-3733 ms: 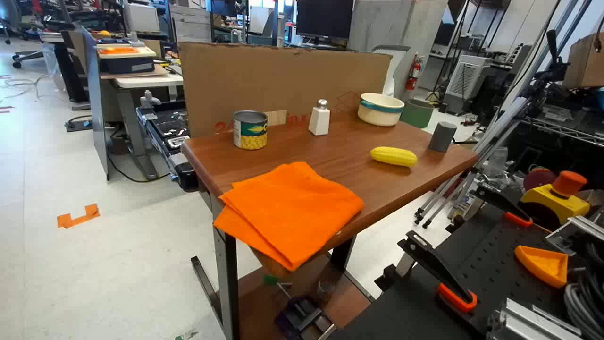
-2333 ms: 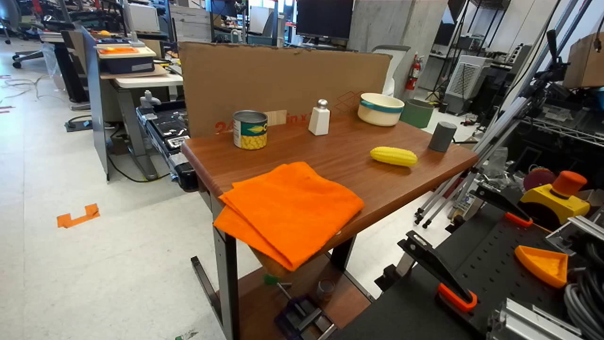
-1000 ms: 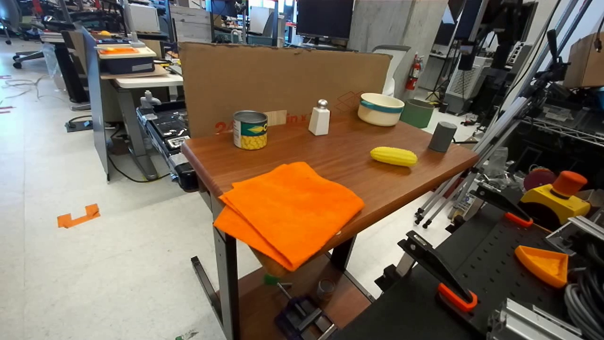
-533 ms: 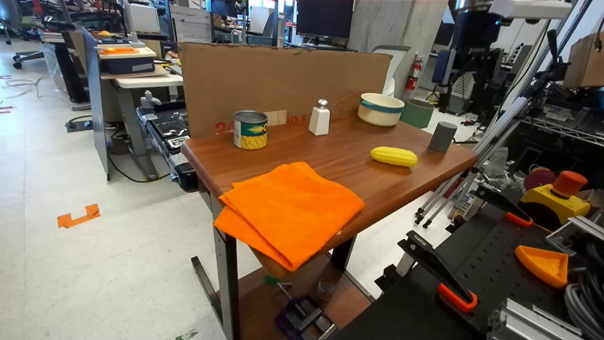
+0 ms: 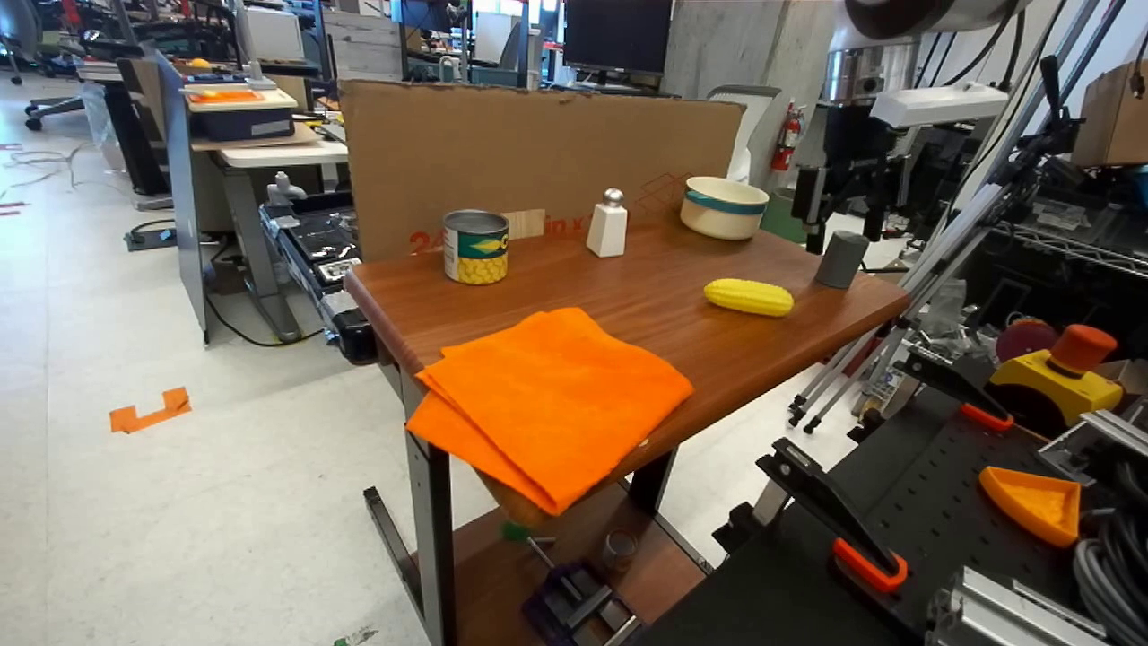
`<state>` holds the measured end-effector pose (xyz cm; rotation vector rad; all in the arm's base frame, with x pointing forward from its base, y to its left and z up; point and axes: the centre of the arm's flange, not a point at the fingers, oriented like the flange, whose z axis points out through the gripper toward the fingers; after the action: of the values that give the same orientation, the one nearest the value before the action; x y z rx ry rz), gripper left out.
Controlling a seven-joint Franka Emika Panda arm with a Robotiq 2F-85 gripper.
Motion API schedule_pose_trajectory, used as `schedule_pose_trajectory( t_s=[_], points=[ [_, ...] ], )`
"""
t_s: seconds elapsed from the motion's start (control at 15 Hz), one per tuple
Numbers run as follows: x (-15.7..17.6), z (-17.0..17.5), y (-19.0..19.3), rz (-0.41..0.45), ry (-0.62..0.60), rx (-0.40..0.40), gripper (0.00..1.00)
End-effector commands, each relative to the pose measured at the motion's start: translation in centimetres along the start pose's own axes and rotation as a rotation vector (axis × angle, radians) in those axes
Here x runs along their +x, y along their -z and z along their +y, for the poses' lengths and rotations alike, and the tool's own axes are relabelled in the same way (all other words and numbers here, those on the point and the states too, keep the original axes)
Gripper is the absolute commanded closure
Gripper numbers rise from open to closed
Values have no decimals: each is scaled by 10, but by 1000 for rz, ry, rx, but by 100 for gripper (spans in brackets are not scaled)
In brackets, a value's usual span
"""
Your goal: Put the green object inside the pot
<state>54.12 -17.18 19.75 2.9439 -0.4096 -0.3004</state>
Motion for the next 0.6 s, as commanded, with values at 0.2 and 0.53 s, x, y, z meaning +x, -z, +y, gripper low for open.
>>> schedule_pose_trajectory(
  t_s=[0.2,0.53],
  points=[
    [10,-5,-26,-53,9,-69,33],
    [8,-13,-14,-32,9,-55,67]
  ],
)
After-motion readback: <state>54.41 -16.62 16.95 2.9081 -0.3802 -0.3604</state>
